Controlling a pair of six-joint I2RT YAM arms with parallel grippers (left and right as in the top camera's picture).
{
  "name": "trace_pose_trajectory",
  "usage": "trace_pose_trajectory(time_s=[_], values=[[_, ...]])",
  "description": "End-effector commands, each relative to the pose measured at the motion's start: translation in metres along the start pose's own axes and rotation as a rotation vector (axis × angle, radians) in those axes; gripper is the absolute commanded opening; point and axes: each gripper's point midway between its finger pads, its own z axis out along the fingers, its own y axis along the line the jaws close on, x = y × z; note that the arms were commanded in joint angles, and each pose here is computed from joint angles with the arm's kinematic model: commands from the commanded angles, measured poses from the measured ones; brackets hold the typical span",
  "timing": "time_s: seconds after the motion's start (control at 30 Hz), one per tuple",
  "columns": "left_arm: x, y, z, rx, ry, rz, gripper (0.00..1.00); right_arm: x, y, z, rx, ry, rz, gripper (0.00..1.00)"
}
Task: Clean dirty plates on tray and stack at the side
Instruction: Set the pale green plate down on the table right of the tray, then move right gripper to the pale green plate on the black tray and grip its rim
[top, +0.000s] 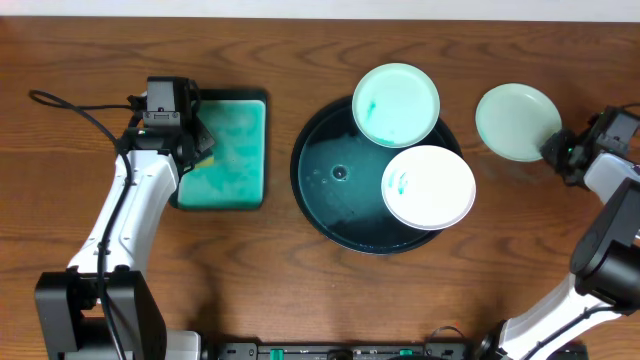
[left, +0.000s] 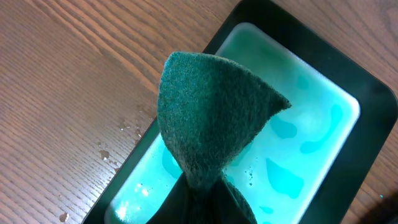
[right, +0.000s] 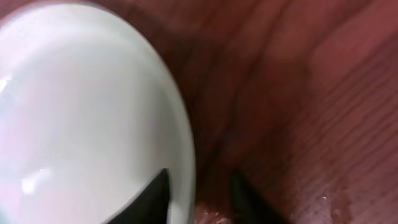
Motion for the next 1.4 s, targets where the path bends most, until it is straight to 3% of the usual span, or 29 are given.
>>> trace_pose_trajectory(time_s=[0.0, 0.07, 0.2, 0.33, 0.47, 0.63, 0.8, 0.93, 1.1, 1.37], values=[[0.001, 0.004, 0.001, -0.011, 0.003, 0.015, 0.07, -0.01, 0.01, -0.01, -0.022, -0.019, -0.055, 0.44], [0.001, 0.004, 0.001, -0.011, 0.003, 0.015, 0.07, -0.02, 0.015, -0.023, -0.023, -0.036, -0.077, 0.57], [0.002, 0.004, 0.001, -0.011, 0.004, 0.015, 0.07, -0.053, 0.04, -0.069, -0.051, -0.11, -0.121, 0.7], [0.001, 0.004, 0.001, -0.011, 0.004, 0.015, 0.07, -0.072, 0.084, -0.115, -0.131, -0.192, -0.196, 0.75], [0.001, 0.004, 0.001, -0.011, 0.004, 0.015, 0.07, -0.063, 0.142, -0.133, -0.263, -0.227, -0.284, 0.76], [0.002, 0.004, 0.001, -0.011, 0.004, 0.015, 0.07, -0.023, 0.206, -0.113, -0.351, -0.212, -0.525, 0.75], [0.002, 0.004, 0.001, -0.011, 0.004, 0.015, 0.07, 0.043, 0.247, -0.056, -0.36, -0.14, -0.802, 0.86], [0.002, 0.004, 0.001, -0.011, 0.004, 0.015, 0.07, 0.078, 0.242, -0.015, -0.25, -0.083, -0.85, 0.88], [0.001, 0.004, 0.001, -0.011, 0.004, 0.015, 0.07, 0.093, 0.246, -0.001, -0.251, -0.067, -0.868, 0.88], [0.001, 0.004, 0.001, -0.011, 0.004, 0.01, 0.07, 0.104, 0.246, 0.006, -0.283, -0.027, -0.856, 0.73]])
